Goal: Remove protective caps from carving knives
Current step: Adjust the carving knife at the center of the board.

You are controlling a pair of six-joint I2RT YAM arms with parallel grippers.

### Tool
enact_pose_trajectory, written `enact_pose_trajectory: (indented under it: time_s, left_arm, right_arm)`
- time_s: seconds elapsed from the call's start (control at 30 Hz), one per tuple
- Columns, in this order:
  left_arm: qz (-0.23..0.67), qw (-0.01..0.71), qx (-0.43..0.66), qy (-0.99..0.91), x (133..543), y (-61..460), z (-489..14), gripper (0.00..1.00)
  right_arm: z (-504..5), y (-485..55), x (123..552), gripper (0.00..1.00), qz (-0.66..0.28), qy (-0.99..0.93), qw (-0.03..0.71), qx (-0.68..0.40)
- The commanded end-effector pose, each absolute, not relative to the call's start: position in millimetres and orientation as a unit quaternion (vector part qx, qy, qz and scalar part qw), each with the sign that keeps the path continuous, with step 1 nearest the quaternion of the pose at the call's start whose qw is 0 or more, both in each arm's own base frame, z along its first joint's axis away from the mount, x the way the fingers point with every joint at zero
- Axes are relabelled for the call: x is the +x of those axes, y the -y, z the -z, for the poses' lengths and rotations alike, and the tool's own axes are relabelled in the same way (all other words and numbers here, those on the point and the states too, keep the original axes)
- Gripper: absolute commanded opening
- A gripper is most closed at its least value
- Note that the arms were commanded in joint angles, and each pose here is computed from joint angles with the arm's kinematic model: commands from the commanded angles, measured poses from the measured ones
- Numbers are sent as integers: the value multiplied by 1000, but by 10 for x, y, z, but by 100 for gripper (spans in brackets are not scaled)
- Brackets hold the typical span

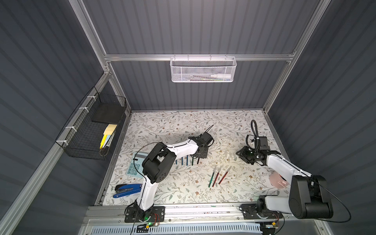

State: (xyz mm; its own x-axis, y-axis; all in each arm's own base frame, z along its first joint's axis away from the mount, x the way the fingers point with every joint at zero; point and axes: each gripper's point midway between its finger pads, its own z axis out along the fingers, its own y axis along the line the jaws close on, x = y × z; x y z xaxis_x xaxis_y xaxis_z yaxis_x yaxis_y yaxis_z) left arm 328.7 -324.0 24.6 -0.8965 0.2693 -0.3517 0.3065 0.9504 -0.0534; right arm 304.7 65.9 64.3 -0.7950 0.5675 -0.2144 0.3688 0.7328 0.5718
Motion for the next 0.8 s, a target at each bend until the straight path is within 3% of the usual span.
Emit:
enact_pose_trajectory:
  time_s: [0.0, 0.5, 0.77]
  left_arm:
    - [49, 151, 148, -976, 3154, 3150, -272, 32]
    - [74, 219, 140, -963, 3236, 3129, -931, 38]
    - [69, 208, 213, -952, 2803, 3337, -965, 39]
  right_arm:
    - [-637, -658, 2999, 36, -262, -912, 186, 254]
    - [-672, -667, 2990, 37, -265, -912, 187, 253]
    - [-756, -676, 3000, 37, -269, -909, 193, 252]
